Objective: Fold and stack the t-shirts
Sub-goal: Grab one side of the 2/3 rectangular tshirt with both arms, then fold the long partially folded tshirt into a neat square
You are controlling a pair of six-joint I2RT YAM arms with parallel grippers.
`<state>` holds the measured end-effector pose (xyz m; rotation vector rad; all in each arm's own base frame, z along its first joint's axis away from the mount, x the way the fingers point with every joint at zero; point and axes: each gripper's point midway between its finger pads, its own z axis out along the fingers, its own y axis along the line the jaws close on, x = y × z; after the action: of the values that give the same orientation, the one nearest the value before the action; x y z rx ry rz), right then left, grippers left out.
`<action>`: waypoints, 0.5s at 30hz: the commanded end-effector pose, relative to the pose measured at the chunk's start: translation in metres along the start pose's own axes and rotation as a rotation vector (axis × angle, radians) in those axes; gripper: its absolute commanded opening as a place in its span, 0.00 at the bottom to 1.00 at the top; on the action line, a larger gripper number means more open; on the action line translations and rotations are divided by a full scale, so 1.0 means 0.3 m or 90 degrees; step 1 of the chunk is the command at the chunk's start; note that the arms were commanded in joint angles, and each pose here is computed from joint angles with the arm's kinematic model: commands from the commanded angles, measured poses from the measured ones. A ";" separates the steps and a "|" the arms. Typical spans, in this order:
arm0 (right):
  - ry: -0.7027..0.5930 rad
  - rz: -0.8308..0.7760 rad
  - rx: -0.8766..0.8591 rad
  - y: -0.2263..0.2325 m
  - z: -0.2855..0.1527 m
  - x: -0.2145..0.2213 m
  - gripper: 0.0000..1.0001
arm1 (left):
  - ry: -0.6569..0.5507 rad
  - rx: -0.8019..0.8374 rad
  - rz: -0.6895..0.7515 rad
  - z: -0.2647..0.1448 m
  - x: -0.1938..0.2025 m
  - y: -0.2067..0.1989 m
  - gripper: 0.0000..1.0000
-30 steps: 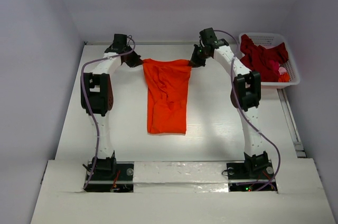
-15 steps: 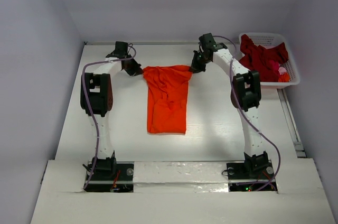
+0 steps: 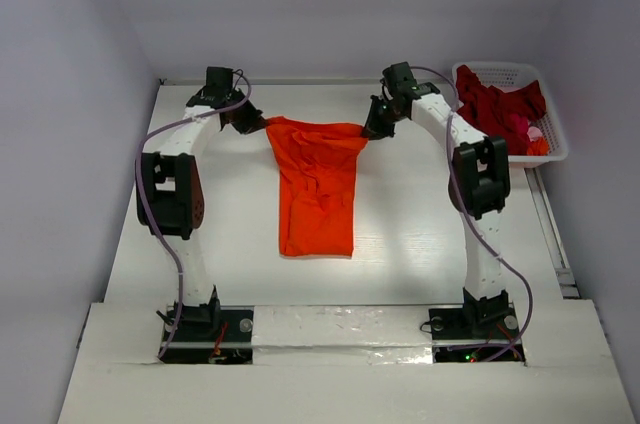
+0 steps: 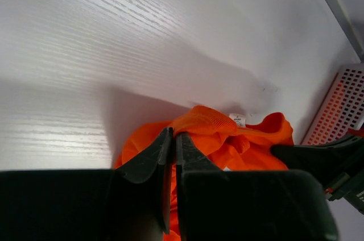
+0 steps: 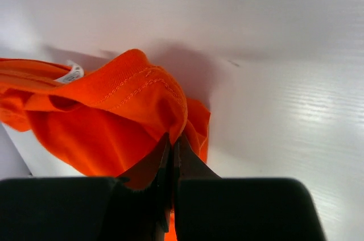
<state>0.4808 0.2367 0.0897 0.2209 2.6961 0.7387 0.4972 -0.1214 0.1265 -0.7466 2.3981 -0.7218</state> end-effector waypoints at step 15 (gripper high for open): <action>-0.046 -0.068 -0.078 0.151 -0.244 0.049 0.00 | -0.002 0.020 0.022 -0.187 0.036 -0.036 0.00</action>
<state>0.4520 0.2346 0.1324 0.1646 2.6420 0.7937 0.4665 -0.1204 0.1282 -0.7437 2.4543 -0.7140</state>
